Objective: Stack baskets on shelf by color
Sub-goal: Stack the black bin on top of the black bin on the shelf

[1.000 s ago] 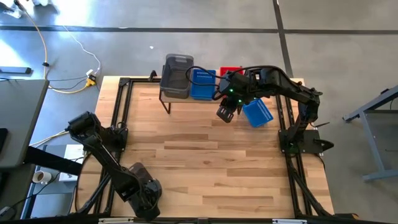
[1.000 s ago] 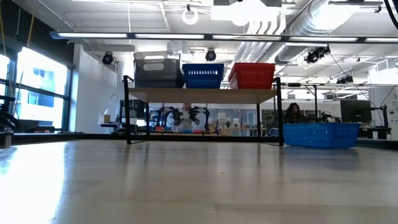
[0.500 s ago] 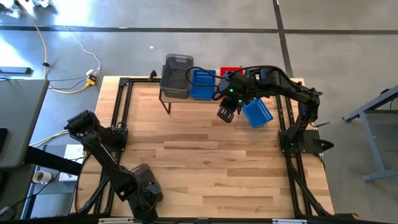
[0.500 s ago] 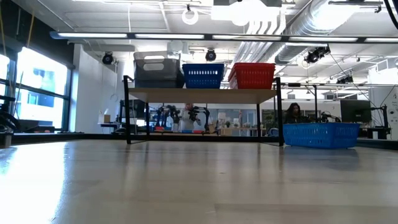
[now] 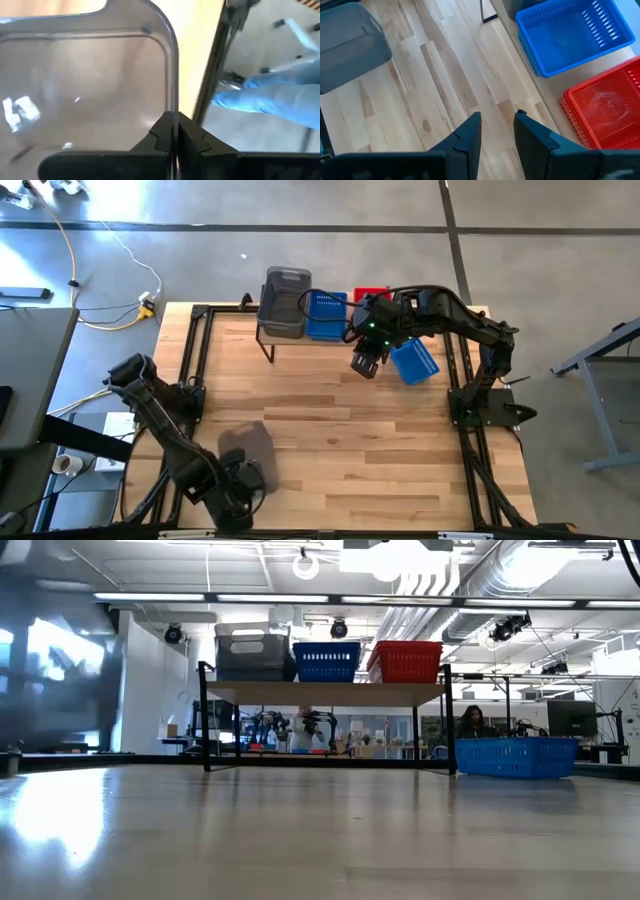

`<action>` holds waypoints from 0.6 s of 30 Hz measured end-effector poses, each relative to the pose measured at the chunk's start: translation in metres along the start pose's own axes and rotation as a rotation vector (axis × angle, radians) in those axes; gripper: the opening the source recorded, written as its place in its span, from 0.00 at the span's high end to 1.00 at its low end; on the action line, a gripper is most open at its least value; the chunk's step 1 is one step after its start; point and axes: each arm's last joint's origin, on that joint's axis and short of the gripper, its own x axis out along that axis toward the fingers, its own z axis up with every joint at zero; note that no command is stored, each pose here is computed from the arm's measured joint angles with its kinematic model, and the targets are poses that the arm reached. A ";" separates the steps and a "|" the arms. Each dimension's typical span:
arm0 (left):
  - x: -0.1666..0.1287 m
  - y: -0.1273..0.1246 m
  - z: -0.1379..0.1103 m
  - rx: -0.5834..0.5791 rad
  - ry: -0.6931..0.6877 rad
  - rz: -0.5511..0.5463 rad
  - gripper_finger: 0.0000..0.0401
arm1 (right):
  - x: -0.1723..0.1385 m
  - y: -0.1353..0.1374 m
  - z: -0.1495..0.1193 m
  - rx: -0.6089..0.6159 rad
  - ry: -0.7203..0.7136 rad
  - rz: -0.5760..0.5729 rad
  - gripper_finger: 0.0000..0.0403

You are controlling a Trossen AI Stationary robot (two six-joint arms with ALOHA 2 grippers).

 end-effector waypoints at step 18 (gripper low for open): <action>-0.074 0.050 0.090 0.384 -0.105 0.277 1.00 | -0.044 -0.013 -0.015 0.015 -0.104 0.016 0.75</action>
